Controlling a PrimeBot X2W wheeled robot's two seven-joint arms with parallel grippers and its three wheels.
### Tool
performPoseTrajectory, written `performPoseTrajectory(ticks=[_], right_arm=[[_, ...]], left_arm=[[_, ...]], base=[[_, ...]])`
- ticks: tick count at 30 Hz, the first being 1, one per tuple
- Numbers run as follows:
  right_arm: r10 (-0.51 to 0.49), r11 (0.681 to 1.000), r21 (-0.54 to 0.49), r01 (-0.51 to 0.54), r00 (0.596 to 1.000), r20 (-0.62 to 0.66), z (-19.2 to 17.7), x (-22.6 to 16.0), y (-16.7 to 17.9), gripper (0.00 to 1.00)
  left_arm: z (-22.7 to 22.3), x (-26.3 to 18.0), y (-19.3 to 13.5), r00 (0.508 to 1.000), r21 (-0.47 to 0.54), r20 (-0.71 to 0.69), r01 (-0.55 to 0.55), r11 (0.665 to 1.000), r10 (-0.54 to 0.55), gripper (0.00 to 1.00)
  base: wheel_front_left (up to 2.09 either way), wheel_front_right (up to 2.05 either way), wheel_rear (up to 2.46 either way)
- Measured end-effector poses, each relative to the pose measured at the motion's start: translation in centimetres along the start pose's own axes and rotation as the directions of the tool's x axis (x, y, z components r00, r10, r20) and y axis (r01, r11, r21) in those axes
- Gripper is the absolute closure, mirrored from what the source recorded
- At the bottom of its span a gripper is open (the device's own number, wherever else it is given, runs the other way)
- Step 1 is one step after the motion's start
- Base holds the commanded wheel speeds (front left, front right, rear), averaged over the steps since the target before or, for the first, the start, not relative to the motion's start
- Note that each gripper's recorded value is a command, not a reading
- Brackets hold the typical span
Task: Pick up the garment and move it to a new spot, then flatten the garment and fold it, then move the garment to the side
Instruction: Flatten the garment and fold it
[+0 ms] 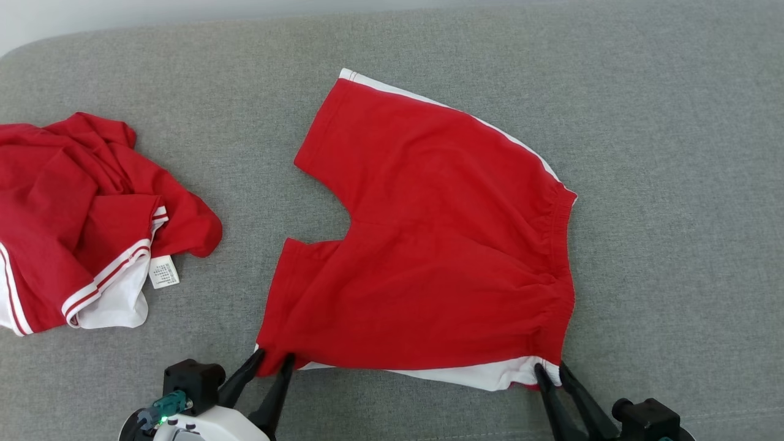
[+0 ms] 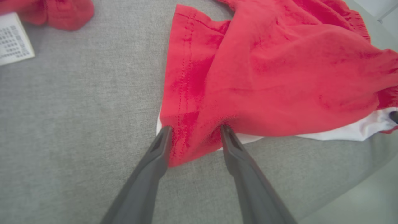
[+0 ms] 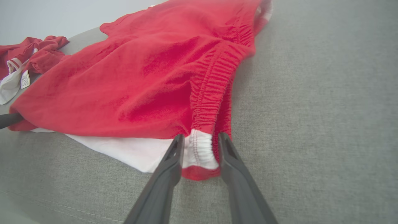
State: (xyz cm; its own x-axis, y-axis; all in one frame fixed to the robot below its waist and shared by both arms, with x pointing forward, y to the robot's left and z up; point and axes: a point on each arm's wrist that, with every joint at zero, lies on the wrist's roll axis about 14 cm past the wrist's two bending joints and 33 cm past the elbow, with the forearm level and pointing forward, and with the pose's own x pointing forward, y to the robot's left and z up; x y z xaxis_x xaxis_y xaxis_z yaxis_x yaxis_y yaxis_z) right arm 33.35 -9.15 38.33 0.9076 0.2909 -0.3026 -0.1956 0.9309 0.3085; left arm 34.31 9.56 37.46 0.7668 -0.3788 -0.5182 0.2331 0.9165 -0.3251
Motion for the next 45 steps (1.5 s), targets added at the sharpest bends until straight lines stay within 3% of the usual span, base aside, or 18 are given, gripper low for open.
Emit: performPoseTrajectory(ticks=[9,20,25,34,40,45], right_arm=[[0.013,1.0,0.026,-0.014,0.999,0.037,1.1,0.3,0.4,1.0],[-0.014,0.967,0.253,-0.035,0.982,0.189,5.7,0.4,0.1,1.0],[-0.014,0.95,0.305,-0.069,0.965,0.262,8.4,1.3,-0.3,1.0],[0.015,0.936,0.318,-0.148,0.923,0.384,13.7,5.4,-0.8,1.0],[-0.004,0.938,0.316,-0.141,0.909,0.417,16.0,9.1,-2.3,1.0],[-0.04,0.934,0.341,-0.106,0.919,0.393,15.7,10.5,-3.9,1.0]], left_arm=[[0.8,0.2,0.3,1.0,-0.013,0.028,-0.005,1.0,0.005,1.0],[7.2,0.4,0.8,0.978,0.062,0.207,-0.018,0.998,0.005,1.0],[10.9,1.4,0.5,0.96,0.122,0.279,-0.009,0.992,-0.025,1.0],[17.1,6.1,-2.4,0.92,0.245,0.352,0.087,0.966,-0.172,1.0],[20.2,11.2,-4.3,0.907,0.304,0.324,0.17,0.937,-0.27,1.0],[21.1,14.8,-4.8,0.914,0.316,0.261,0.224,0.922,-0.311,1.0]], base=[[0.0,0.0,0.0],[0.0,0.0,0.0],[0.0,0.0,0.0],[0.0,0.0,0.0],[0.0,0.0,0.0],[0.0,0.0,0.0]])
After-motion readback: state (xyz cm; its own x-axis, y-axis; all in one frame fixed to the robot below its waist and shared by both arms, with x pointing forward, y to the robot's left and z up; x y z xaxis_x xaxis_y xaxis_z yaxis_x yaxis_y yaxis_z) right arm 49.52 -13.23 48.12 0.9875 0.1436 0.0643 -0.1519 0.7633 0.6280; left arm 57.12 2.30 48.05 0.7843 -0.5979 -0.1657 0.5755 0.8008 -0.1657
